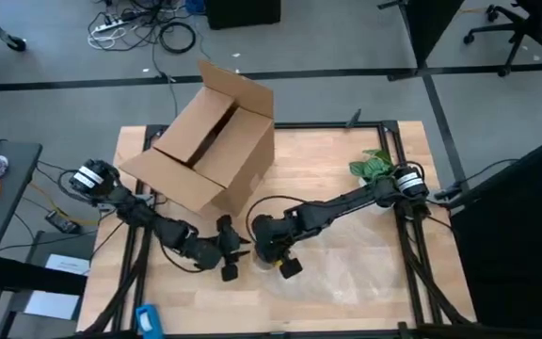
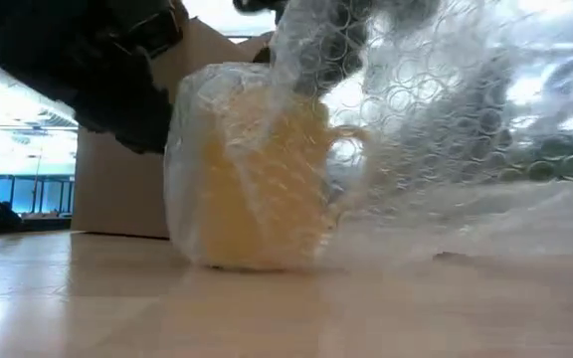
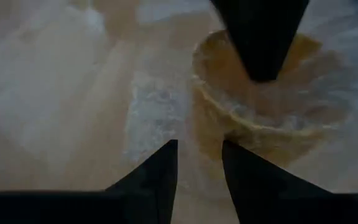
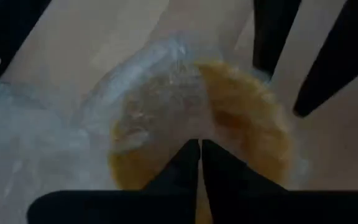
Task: Wrap mug
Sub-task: Wrap the yellow mug with the bubble wrap
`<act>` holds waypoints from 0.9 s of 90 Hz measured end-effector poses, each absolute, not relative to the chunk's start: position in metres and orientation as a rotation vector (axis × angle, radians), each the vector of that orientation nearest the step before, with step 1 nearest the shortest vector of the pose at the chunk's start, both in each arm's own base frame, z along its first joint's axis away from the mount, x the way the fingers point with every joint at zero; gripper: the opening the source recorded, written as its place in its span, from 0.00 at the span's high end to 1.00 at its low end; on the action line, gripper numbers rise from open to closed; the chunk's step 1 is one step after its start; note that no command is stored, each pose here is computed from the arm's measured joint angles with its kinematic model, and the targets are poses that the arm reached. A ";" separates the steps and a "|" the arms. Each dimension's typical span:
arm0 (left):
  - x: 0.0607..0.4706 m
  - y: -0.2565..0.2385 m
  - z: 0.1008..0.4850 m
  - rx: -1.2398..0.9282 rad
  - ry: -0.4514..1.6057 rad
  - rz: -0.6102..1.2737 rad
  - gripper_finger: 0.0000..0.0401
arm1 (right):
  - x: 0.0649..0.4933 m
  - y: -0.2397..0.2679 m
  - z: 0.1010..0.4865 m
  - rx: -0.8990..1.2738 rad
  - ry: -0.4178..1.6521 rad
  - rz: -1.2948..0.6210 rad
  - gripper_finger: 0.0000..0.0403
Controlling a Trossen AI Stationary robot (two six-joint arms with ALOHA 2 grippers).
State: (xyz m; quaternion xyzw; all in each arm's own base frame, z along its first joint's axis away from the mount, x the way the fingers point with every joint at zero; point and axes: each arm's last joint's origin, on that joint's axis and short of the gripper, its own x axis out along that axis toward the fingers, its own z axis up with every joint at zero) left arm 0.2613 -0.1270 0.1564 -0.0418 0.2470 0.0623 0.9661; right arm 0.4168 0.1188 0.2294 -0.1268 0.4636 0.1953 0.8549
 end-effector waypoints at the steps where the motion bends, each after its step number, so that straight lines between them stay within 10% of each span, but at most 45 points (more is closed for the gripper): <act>1: 0.262 -0.127 0.156 -0.083 0.496 0.124 0.73 | 0.417 0.119 0.231 -0.269 0.979 0.408 1.00; 34: 0.269 -0.121 0.152 -0.050 0.499 0.105 0.73 | 0.422 0.123 0.265 -0.259 0.910 0.485 1.00; 81: 0.250 -0.120 0.197 -0.101 0.443 -0.024 0.73 | 0.416 0.096 0.189 -0.111 0.963 0.469 1.00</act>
